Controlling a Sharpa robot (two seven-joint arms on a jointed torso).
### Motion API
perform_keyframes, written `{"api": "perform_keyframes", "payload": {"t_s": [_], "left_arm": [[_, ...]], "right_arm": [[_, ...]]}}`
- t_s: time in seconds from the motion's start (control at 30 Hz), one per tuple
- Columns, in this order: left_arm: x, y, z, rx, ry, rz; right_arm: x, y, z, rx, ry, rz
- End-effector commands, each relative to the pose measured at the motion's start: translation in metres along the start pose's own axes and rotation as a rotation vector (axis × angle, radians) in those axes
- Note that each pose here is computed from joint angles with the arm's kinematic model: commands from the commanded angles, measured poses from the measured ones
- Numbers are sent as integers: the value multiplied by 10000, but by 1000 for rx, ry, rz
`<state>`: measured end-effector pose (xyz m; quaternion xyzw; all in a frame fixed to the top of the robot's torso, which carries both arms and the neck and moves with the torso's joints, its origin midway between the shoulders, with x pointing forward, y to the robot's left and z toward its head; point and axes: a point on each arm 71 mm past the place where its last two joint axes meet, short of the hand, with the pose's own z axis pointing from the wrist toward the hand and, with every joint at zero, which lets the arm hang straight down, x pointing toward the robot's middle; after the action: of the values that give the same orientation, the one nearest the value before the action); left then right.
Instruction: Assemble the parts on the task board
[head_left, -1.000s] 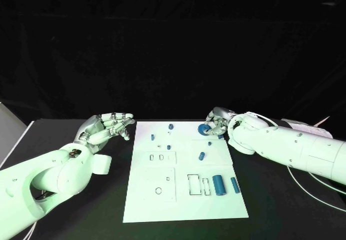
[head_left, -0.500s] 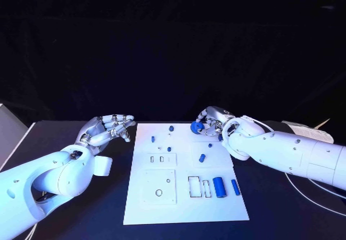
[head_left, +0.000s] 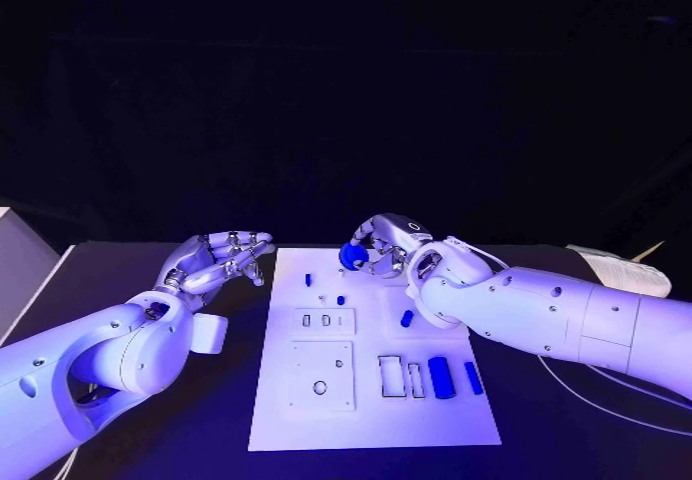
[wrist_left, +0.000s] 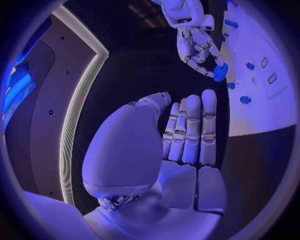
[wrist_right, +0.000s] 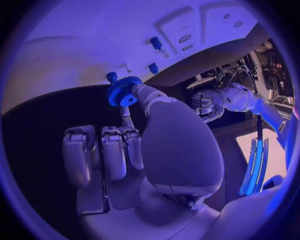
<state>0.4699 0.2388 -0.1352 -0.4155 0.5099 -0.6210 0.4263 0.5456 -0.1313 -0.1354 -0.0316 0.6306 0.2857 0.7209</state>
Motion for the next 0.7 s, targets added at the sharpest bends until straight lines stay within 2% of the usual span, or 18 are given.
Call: {"api": "perform_keyframes", "payload": {"t_s": [0.03,0.4,0.7], "left_arm": [[31,-9,3,7,18,-5],[37,-6,9,7,19,-6],[39,-5,10,7,19,-6]], "right_arm": [[63,37,28,-21,16,-25],[254,67,98,5,83,-35],[325,73,109,13,113,-41]]}}
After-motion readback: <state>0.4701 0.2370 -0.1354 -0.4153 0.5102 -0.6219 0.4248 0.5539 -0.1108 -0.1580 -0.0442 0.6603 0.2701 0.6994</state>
